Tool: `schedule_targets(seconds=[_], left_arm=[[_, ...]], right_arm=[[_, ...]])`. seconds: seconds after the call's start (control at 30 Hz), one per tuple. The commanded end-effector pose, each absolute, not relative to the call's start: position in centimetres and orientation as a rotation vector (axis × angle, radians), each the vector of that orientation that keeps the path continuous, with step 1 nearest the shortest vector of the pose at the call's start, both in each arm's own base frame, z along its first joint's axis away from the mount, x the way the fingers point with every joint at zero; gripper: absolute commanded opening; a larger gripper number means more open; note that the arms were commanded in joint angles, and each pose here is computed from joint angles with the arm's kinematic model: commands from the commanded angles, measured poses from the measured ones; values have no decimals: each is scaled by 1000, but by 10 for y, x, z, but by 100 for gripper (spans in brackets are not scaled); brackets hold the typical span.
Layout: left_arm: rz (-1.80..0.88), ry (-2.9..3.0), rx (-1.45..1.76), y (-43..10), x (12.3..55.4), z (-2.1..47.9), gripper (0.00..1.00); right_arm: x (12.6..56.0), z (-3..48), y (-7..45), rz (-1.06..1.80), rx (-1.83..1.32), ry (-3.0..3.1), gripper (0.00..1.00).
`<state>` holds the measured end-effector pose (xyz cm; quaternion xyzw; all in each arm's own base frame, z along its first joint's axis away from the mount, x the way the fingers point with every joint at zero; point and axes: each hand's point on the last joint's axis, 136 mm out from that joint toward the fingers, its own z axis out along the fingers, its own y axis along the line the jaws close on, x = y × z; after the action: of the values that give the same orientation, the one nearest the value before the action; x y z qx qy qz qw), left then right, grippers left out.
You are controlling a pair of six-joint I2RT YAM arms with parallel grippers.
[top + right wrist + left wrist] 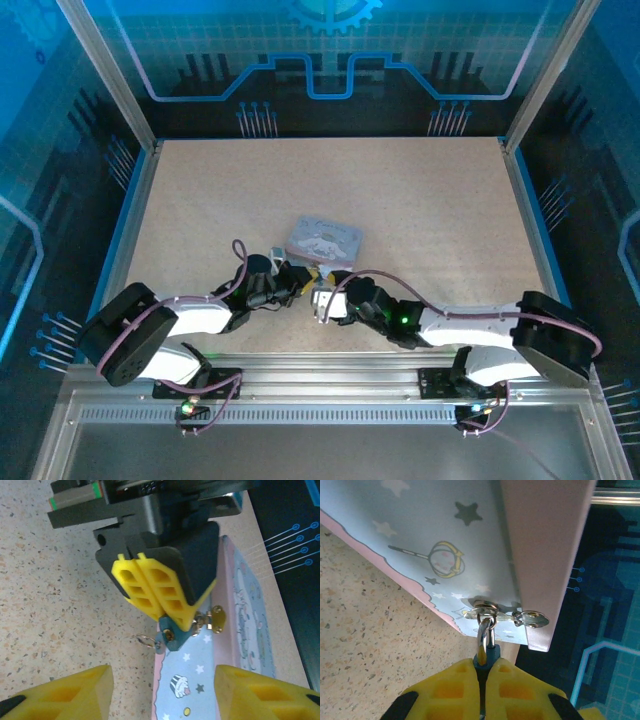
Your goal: Unlock the padlock with the key
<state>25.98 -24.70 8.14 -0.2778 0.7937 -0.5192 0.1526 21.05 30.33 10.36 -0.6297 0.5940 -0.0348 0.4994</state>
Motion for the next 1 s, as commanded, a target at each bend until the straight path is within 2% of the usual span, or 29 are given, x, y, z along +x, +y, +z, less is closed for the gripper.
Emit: schedule_targets(seconds=[0.0,0.3,0.73,0.97], left_arm=[[-1544,2208,-788,-253,268,106,0],[-1547,2215,-786,-254,268,106,0],[-1546,2218,-790,-254,267,105,0],[-1550,2219,-792,-254,267,104,0]], right_arm=[[218,115,317,-70,-1441,1428,52],[222,107,324,-59,-1408,1461,37],[226,99,325,-72,-1400,1483,30],[228,96,329,-82,-1406,1484,22]])
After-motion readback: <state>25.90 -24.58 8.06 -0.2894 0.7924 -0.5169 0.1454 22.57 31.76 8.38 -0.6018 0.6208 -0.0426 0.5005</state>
